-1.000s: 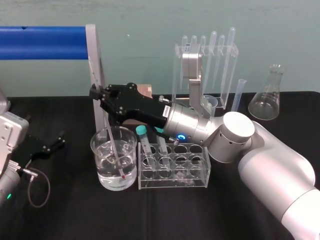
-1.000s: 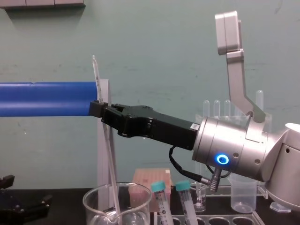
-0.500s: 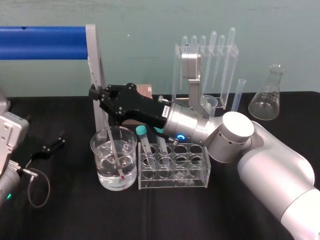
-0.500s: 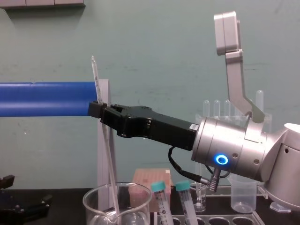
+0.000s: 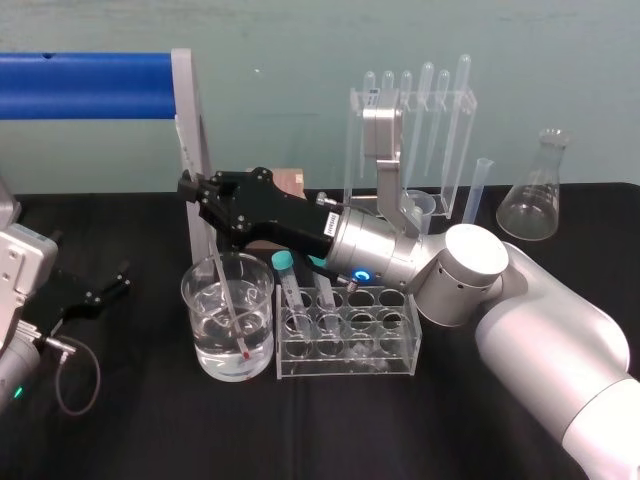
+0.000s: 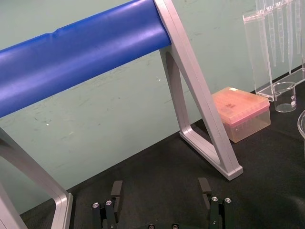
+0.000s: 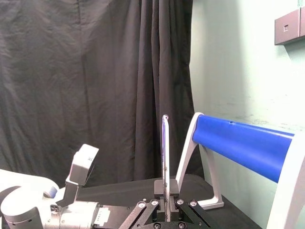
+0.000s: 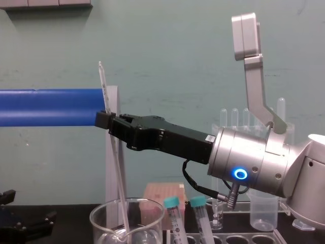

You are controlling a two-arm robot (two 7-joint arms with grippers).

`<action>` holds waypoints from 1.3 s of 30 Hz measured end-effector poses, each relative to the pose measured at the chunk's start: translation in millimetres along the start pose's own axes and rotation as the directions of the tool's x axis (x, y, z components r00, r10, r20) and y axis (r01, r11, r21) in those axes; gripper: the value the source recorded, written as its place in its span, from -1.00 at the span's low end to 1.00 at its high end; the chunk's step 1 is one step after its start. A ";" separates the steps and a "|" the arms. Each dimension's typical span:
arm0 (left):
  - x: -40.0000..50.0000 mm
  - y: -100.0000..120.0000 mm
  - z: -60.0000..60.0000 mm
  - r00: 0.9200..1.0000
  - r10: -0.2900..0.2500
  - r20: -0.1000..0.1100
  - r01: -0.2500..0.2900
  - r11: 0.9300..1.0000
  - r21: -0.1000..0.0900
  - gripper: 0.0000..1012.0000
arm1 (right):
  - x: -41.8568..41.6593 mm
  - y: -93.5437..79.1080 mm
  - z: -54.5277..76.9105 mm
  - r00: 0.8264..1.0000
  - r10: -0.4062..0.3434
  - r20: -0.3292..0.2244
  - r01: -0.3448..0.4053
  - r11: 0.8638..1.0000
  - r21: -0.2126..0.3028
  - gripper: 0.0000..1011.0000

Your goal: Hold the thermometer with one hand and immerse one end into the beaker, then reinsert it into the test tube rack.

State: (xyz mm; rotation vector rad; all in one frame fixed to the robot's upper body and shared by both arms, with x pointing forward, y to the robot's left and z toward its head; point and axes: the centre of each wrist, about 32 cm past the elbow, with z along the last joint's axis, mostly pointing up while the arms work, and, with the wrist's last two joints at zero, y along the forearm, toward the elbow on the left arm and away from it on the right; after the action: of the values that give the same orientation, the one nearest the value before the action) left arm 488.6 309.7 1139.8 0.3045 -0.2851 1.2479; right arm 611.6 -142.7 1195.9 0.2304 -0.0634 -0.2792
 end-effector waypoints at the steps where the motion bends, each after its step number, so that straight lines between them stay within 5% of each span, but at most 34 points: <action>1: 0.0 0.0 0.0 1.000 0.000 0.000 0.000 1.000 0.000 0.99 | 0.2 0.1 0.1 1.000 0.000 0.000 0.000 1.000 0.000 -0.90; 19: 0.0 0.0 0.0 1.000 0.000 0.000 0.000 1.000 0.000 0.99 | 1.8 -0.8 0.9 1.000 -0.002 0.003 0.002 1.000 -0.003 -0.90; 24: 0.0 0.0 0.0 1.000 0.000 0.000 0.000 1.000 0.000 0.99 | 1.1 1.3 11.8 1.000 0.010 0.006 -0.010 1.000 0.024 -0.90; 31: 0.0 0.0 0.0 1.000 0.000 0.000 0.000 1.000 0.000 0.99 | -0.1 4.7 65.3 0.997 0.038 0.067 -0.049 0.985 0.166 -0.90; 32: 0.0 0.0 0.0 1.000 0.000 0.000 0.000 1.000 0.000 0.99 | 0.0 2.4 80.9 0.995 0.032 0.094 -0.050 0.979 0.199 -0.90; 33: 0.0 0.0 0.0 1.000 0.000 0.000 0.000 1.000 0.000 0.99 | 0.0 2.4 80.9 0.995 0.032 0.094 -0.050 0.979 0.199 -0.90; 37: 0.0 0.0 0.0 1.000 0.000 0.000 0.000 1.000 0.000 0.99 | -1.3 -19.7 126.1 0.981 -0.042 0.187 -0.011 0.961 0.277 -0.90; 39: 0.0 0.0 0.0 1.000 0.000 0.000 0.000 1.000 0.000 0.99 | -2.7 -29.7 134.8 0.976 -0.073 0.205 0.011 0.958 0.288 -0.90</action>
State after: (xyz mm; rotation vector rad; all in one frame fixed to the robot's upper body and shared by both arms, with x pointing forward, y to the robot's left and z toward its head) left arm 488.6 309.6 1139.8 0.3044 -0.2852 1.2478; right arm 588.4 -198.9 1319.9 0.4892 -0.3143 -0.3365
